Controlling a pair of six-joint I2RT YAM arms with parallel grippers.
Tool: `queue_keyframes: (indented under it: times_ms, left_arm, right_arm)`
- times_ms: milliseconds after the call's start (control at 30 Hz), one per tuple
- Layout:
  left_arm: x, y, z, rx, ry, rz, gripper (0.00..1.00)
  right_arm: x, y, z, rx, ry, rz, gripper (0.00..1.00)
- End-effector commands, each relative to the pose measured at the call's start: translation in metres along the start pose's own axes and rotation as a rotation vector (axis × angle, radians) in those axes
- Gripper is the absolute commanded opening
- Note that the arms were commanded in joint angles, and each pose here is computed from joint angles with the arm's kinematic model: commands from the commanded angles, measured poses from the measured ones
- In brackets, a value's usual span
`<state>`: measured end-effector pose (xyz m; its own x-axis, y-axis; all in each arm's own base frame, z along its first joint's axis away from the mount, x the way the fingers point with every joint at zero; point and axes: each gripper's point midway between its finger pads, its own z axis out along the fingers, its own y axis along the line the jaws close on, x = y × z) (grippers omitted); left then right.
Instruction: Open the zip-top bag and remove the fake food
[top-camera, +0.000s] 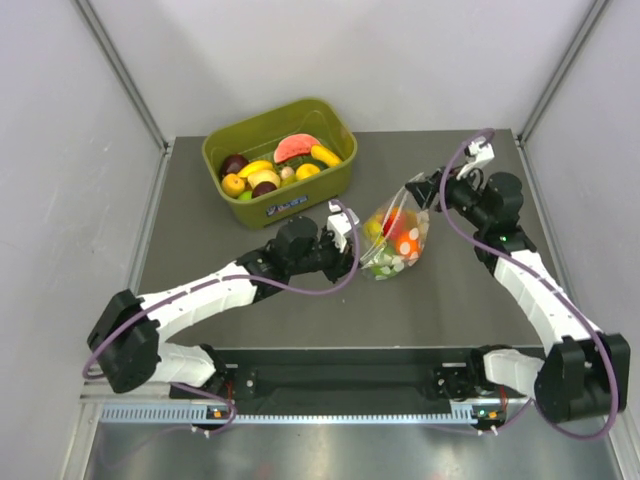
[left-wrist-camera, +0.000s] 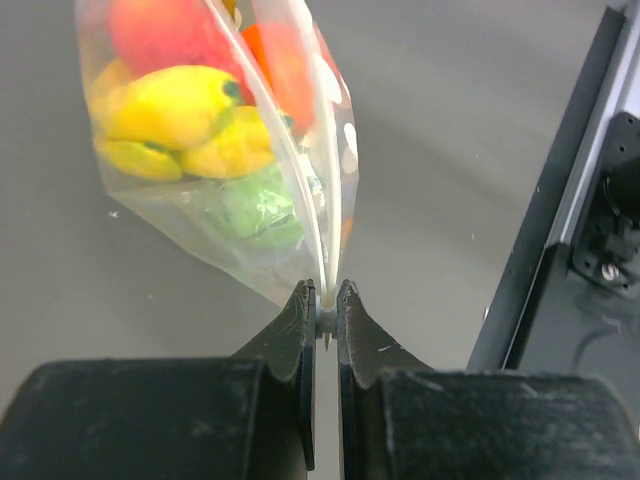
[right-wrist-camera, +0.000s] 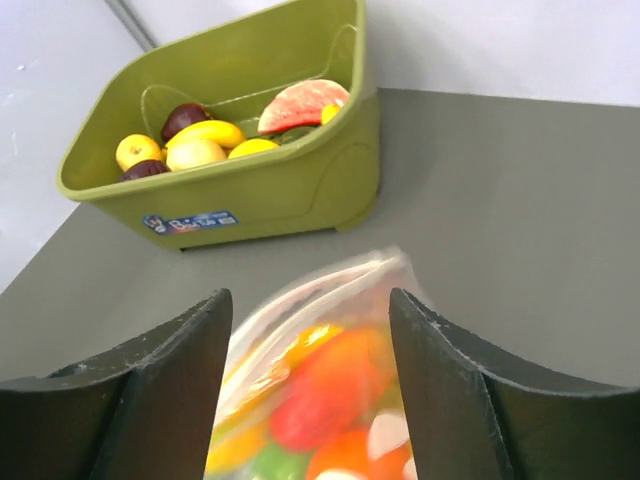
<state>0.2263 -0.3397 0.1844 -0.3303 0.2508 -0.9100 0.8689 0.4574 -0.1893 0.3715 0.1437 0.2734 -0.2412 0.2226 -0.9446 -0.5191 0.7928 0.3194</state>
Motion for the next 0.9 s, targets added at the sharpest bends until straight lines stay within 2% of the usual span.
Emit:
queue_keyframes:
  times_ms: [0,167,300,667,867]
  left_arm:
    - [-0.047,-0.005,0.013,-0.019,-0.177,-0.012,0.0]
    - [-0.054,-0.007,0.024,-0.028,-0.202,-0.015,0.0]
    - [-0.052,-0.008,0.025,-0.033,-0.198,-0.018,0.0]
    - [-0.052,-0.019,0.032,-0.013,-0.196,0.007,0.0]
    - [-0.052,-0.019,0.033,-0.02,-0.193,0.016,0.0]
  right_arm:
    - [-0.01,0.001,-0.028,0.091,-0.041,0.058,0.65]
    - [0.014,0.012,-0.053,0.101,-0.01,0.137,0.66]
    - [0.034,0.013,-0.056,0.094,0.041,0.178,0.66]
    - [0.046,0.05,-0.032,0.002,0.089,0.153,0.65]
    - [0.049,0.054,-0.018,0.019,0.108,0.13,0.65]
